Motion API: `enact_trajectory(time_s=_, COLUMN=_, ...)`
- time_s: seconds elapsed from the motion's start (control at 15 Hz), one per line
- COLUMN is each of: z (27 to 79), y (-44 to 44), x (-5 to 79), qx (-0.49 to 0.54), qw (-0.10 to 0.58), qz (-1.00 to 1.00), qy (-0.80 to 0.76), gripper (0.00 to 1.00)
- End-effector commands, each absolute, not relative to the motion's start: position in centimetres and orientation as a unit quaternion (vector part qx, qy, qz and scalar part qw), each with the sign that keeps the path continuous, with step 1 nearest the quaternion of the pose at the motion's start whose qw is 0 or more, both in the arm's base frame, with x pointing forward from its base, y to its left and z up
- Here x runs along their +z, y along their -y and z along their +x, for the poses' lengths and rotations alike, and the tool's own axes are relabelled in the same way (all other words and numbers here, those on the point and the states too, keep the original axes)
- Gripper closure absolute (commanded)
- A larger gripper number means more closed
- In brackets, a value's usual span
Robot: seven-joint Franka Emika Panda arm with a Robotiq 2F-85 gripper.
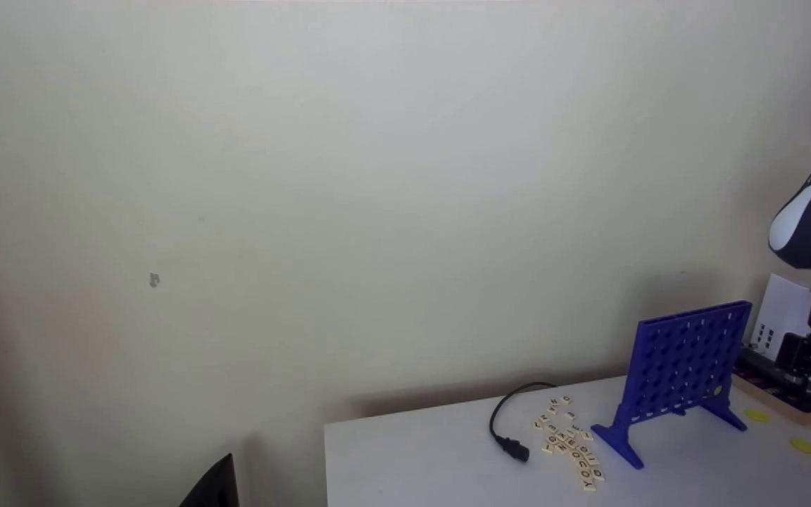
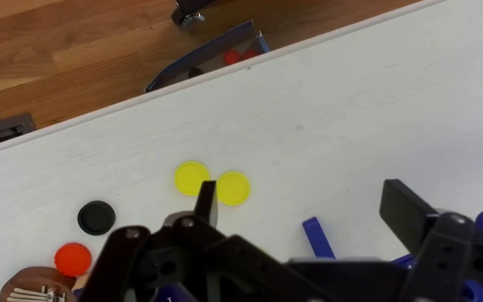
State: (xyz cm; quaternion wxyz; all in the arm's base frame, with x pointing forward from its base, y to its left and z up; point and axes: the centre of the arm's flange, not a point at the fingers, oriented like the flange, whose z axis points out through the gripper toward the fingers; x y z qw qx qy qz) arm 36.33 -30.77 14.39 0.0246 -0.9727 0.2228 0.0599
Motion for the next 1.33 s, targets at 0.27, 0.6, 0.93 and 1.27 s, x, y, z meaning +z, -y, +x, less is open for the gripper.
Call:
enact_trajectory(time_s=0.27, z=35.9, y=31.9, x=12.2, qx=-0.013, qw=-0.038, qz=-0.975, qy=-0.217, gripper=0.0)
enact_trajectory(time_s=0.6, z=34.5, y=32.9, x=9.9, qx=-0.041, qw=-0.052, qz=-0.977, qy=-0.2, gripper=0.0)
enact_trajectory(time_s=0.93, z=33.3, y=34.3, x=8.3, qx=-0.047, qw=-0.047, qz=-0.982, qy=-0.174, gripper=0.0)
enact_trajectory(time_s=1.27, z=33.4, y=34.9, x=7.1, qx=-0.054, qw=-0.044, qz=-0.989, qy=-0.127, gripper=0.0)
